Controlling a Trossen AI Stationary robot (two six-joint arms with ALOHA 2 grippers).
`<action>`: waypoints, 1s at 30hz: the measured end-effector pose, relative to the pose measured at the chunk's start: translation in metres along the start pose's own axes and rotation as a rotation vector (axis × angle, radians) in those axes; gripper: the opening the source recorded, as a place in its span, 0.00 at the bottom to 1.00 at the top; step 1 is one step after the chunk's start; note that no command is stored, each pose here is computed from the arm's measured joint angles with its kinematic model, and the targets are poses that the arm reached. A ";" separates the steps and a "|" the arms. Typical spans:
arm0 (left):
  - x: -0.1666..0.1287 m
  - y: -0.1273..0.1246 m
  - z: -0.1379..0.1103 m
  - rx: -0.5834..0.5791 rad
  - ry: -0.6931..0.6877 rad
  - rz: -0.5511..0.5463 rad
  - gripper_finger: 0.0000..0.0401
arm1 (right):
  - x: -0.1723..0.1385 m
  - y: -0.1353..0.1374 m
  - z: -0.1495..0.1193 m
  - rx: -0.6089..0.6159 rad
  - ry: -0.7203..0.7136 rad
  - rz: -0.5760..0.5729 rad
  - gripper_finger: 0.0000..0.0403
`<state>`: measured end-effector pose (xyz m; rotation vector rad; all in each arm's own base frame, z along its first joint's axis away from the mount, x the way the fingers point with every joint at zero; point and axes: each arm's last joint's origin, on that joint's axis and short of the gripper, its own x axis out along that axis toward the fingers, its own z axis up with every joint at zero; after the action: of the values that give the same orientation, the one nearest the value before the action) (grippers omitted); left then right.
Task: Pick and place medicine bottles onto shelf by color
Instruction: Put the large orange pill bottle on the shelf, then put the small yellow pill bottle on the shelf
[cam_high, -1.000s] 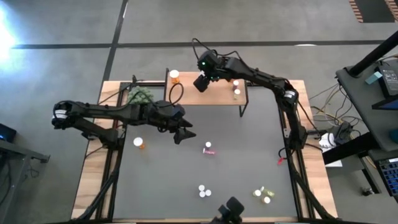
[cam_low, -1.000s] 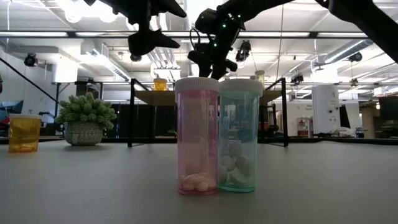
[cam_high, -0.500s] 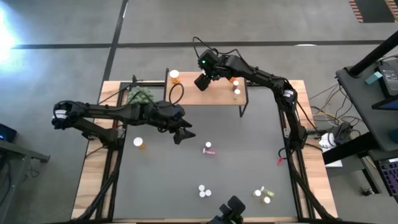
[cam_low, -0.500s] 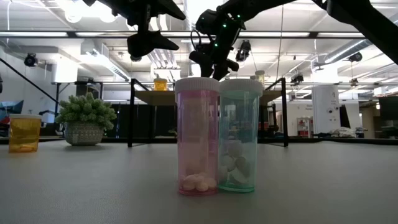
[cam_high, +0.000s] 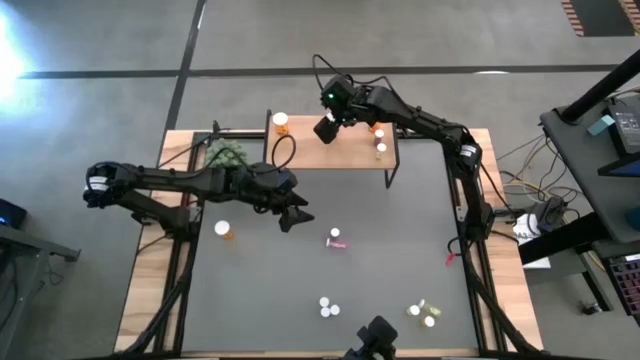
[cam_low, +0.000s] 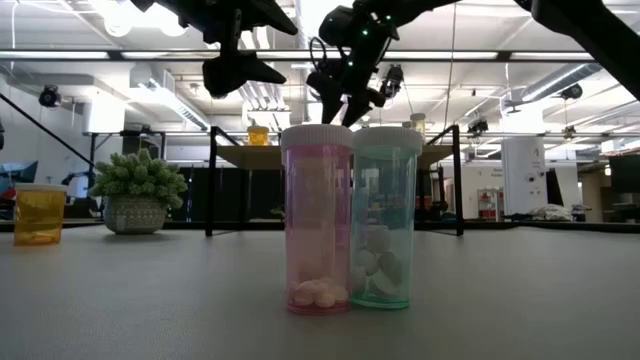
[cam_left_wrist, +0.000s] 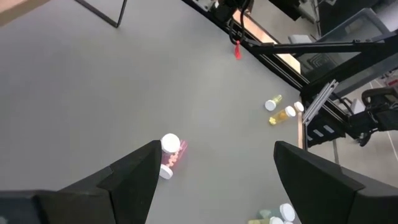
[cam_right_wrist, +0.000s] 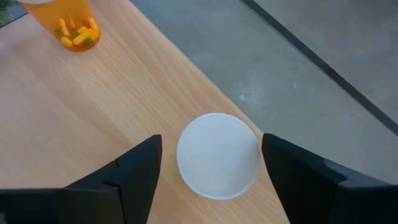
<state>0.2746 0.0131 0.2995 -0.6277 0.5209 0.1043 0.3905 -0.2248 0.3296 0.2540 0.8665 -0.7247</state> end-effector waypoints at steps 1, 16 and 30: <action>0.000 0.000 0.000 0.000 0.000 -0.001 0.74 | 0.000 0.000 0.000 -0.001 0.001 0.000 0.68; 0.001 0.003 -0.002 -0.035 0.005 0.002 0.74 | -0.118 -0.017 -0.001 -0.009 -0.010 0.026 0.69; 0.010 0.013 -0.003 -0.095 -0.033 0.048 0.74 | -0.271 0.041 -0.110 0.047 0.196 0.356 0.63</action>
<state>0.2786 0.0216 0.2859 -0.7056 0.5011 0.1854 0.2356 -0.0129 0.4644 0.5140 0.9589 -0.3923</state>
